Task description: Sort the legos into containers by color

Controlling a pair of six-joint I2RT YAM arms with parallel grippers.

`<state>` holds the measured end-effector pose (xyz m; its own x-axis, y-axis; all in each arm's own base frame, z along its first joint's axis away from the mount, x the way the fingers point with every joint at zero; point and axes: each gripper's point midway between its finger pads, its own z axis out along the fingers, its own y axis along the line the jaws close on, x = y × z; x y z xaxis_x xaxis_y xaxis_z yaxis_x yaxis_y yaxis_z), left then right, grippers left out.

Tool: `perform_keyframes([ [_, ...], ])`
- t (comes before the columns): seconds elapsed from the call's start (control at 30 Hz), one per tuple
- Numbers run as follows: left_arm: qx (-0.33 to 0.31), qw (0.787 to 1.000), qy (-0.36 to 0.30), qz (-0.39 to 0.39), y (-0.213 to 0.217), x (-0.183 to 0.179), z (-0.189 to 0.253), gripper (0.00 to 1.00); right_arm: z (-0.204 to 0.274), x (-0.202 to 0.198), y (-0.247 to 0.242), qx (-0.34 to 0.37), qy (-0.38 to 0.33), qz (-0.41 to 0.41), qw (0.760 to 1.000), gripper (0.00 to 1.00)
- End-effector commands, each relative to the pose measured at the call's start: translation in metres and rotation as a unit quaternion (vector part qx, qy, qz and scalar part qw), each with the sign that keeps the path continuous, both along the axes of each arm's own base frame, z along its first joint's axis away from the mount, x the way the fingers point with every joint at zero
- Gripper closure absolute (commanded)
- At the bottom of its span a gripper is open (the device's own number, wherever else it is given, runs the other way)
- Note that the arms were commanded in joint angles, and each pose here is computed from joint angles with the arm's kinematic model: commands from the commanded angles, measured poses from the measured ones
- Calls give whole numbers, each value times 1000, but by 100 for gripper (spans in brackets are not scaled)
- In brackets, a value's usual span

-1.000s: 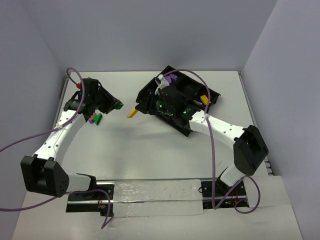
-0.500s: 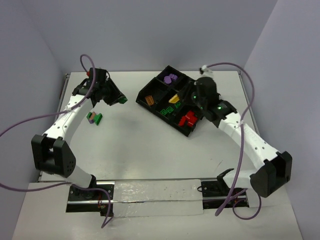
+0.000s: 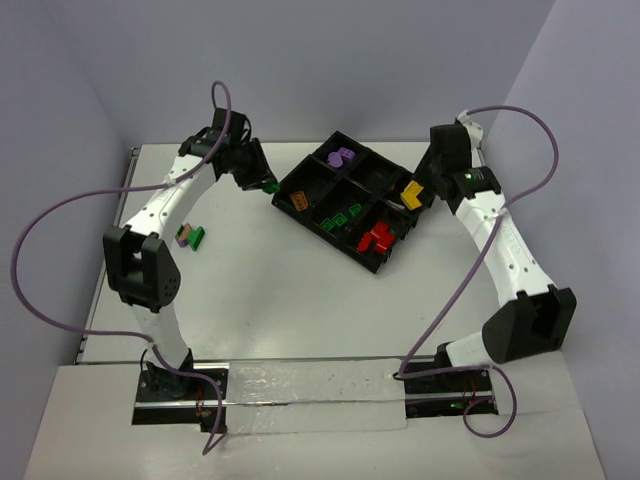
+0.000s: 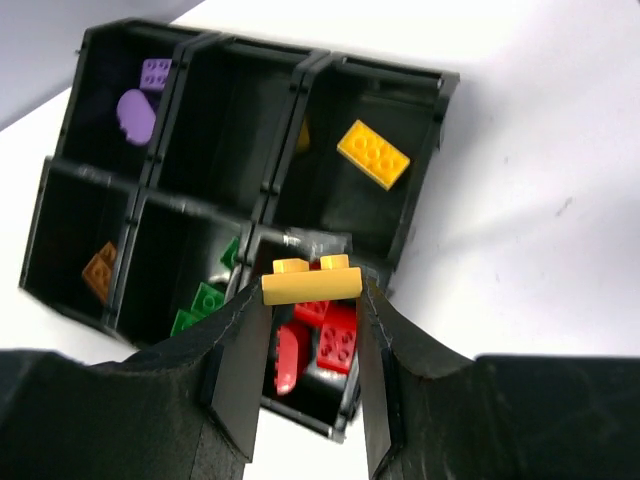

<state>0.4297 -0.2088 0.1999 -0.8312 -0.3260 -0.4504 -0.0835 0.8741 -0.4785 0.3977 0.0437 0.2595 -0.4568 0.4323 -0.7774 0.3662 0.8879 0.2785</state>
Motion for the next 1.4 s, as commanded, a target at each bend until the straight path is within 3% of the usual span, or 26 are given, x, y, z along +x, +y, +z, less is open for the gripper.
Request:
perform_keyframes([
  [0.0, 15, 998, -26, -48, -22, 12, 15, 84, -4, 29, -16, -31, 17, -17, 999, 100],
  [0.23, 15, 997, -38, -65, -36, 21, 13, 84, -33, 81, -29, -31, 34, -24, 999, 100],
  [0.43, 21, 997, -34, -72, -44, 19, 2, 84, -74, 94, -32, -16, 72, -26, 997, 98],
  [0.5, 19, 996, -34, -75, -46, 18, 0, 84, -84, 97, -27, -6, 80, -16, 997, 87],
  [0.53, 18, 996, -34, -77, -48, 18, -1, 84, -90, 98, -25, -4, 88, -14, 996, 78],
  [0.57, 18, 996, -33, -79, -49, 18, -2, 84, -91, 99, -24, -3, 91, -13, 996, 62],
  [0.63, 17, 996, -40, -82, -53, 21, -1, 84, -97, 99, -24, -4, 100, -13, 995, 45],
  [0.83, 18, 995, -47, -82, -58, 35, -7, 84, -95, 99, -16, 3, 99, 2, 995, 21],
  [1.13, 13, 992, -61, -107, -73, 31, -1, 84, -48, 82, -6, 11, 54, 11, 998, 19],
  [1.37, 25, 982, -88, -167, -132, 13, 2, 84, -27, 48, 3, 16, 31, 26, 999, 19],
])
